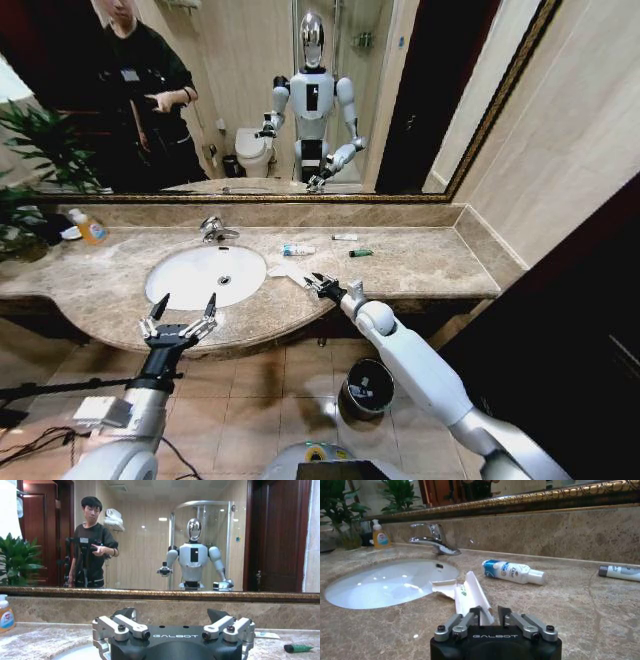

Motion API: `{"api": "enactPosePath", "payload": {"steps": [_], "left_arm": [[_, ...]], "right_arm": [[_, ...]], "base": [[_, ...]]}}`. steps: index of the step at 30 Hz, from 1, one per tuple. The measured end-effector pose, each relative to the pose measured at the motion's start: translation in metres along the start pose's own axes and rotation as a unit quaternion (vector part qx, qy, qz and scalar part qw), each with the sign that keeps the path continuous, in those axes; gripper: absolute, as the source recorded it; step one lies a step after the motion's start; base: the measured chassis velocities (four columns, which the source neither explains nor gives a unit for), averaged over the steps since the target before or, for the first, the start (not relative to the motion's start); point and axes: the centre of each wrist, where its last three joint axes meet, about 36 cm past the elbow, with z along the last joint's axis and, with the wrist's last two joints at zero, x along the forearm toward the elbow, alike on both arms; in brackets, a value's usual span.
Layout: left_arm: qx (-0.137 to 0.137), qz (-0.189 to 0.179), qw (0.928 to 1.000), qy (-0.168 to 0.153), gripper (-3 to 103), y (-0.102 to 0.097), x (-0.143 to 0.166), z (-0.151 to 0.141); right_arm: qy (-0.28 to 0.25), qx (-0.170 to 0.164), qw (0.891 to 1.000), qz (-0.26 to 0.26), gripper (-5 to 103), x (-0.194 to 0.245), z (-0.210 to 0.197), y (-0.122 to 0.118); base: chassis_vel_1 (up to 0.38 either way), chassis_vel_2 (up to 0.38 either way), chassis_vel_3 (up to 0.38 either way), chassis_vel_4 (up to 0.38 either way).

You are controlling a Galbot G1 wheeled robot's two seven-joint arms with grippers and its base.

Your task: Pick up the trash from the sink and place it in the trash bin.

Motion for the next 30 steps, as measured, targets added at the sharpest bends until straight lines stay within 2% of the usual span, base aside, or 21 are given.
{"api": "enactPosePath", "payload": {"steps": [1,2,3,4,5,7,22,30], "left_arm": [[0.000,0.000,1.0000,0.000,100,0.000,0.000,0.000],[0.000,0.000,1.0000,0.000,100,0.000,0.000,0.000],[0.000,0.000,1.0000,0.000,100,0.000,0.000,0.000],[0.000,0.000,1.0000,0.000,100,0.000,0.000,0.000],[0.000,0.000,1.0000,0.000,100,0.000,0.000,0.000],[0.000,0.000,1.0000,0.000,100,0.000,0.000,0.000],[0.000,0.000,1.0000,0.000,100,0.000,0.000,0.000],[0.000,0.000,1.0000,0.000,100,0.000,0.000,0.000]], "right_arm": [[0.000,0.000,1.000,0.000,25,0.000,0.000,0.000],[0.000,0.000,1.000,0.000,14,0.001,0.000,0.000],[-0.001,0.001,1.000,0.000,14,0.001,0.000,0.001],[-0.001,0.001,1.000,-0.001,9,0.002,0.000,0.002],[-0.001,0.001,1.000,-0.001,9,0.002,0.000,0.002],[-0.003,0.001,1.000,-0.001,2,0.003,0.000,0.003],[-0.007,0.000,1.000,0.000,0,0.011,0.000,0.009],[-0.015,-0.009,1.000,0.014,0,0.027,-0.001,0.002]], "base": [[0.000,0.000,0.000,0.000],[0.000,0.000,0.000,0.000],[0.000,0.000,0.000,0.000],[0.000,0.000,0.000,0.000],[0.000,0.000,0.000,0.000],[0.000,0.000,0.000,0.000],[0.000,0.000,0.000,0.000],[0.000,0.000,0.000,0.000]]}}
